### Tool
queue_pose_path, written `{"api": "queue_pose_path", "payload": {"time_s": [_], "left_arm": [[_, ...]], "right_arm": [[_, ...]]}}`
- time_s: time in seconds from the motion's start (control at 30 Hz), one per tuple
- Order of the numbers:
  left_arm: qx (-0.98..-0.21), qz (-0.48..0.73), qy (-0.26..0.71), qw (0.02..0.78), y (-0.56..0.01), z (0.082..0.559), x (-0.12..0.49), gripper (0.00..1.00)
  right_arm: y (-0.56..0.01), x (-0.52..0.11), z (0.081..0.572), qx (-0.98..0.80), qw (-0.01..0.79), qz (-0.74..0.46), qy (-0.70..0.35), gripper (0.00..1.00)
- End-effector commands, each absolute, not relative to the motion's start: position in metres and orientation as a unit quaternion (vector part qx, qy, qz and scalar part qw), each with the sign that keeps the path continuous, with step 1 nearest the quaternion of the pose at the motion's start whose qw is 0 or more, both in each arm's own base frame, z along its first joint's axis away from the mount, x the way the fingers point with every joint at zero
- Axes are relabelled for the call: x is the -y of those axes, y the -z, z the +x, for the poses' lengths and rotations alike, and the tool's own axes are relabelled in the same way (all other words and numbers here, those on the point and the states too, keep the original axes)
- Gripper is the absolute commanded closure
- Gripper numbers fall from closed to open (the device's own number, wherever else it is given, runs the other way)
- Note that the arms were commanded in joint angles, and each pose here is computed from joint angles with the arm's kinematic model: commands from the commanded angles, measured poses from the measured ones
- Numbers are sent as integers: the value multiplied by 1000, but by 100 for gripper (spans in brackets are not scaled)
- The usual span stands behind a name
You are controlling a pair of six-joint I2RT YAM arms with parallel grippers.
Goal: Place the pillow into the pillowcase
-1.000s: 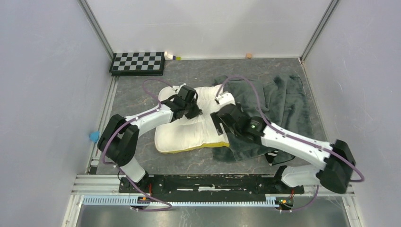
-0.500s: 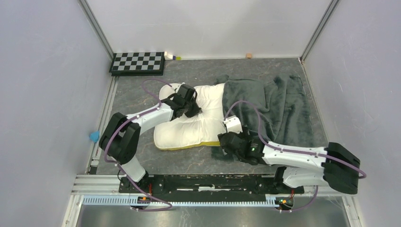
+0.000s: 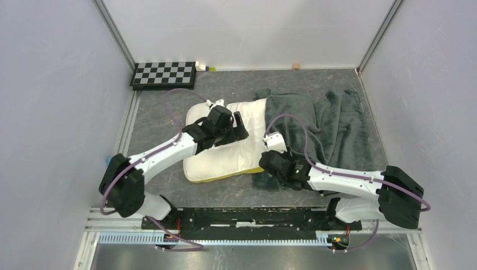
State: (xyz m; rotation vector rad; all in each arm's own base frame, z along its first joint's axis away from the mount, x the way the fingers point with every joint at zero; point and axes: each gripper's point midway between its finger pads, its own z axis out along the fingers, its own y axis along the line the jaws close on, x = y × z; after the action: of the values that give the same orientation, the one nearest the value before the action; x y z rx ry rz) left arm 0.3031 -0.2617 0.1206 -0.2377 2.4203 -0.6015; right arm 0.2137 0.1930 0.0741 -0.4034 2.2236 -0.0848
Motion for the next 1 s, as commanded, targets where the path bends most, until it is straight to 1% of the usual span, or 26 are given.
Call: {"api": "queue_pose_path", "payload": {"time_s": [0.0,0.1,0.27,0.33,0.37,0.5,0.6,0.73,0.87,0.97], "left_arm": [[-924,-24,177,339,-138,275,238,0],[-930,-16,143,340,-130,258,227,0],[-940,-22,106,324,-97,244,214,0],[-943,-21,95,317,-81,246,214,3],[-945,-21,94,313,-74,247,216,7],[-950,-18,94,296,-55,247,224,28],[-951,-20,95,293,-49,246,224,44],[-953,-18,91,290,-45,244,222,61],[-953,-16,93,287,-44,244,224,73],[-953,-13,94,288,-46,244,224,80]], "right_arm": [[-100,-205,223,-881,452,-139,5,40],[-106,-204,222,-882,451,-136,2,38],[-121,-204,215,-878,458,-137,-14,24],[-123,-205,209,-878,458,-138,-20,23],[-121,-205,206,-879,456,-139,-21,23],[-99,-202,189,-888,438,-139,-21,27],[-86,-201,177,-891,434,-134,-25,30],[-75,-201,172,-889,439,-128,-29,32],[-68,-198,182,-884,451,-122,3,29],[-67,-197,191,-882,455,-119,17,29]]}}
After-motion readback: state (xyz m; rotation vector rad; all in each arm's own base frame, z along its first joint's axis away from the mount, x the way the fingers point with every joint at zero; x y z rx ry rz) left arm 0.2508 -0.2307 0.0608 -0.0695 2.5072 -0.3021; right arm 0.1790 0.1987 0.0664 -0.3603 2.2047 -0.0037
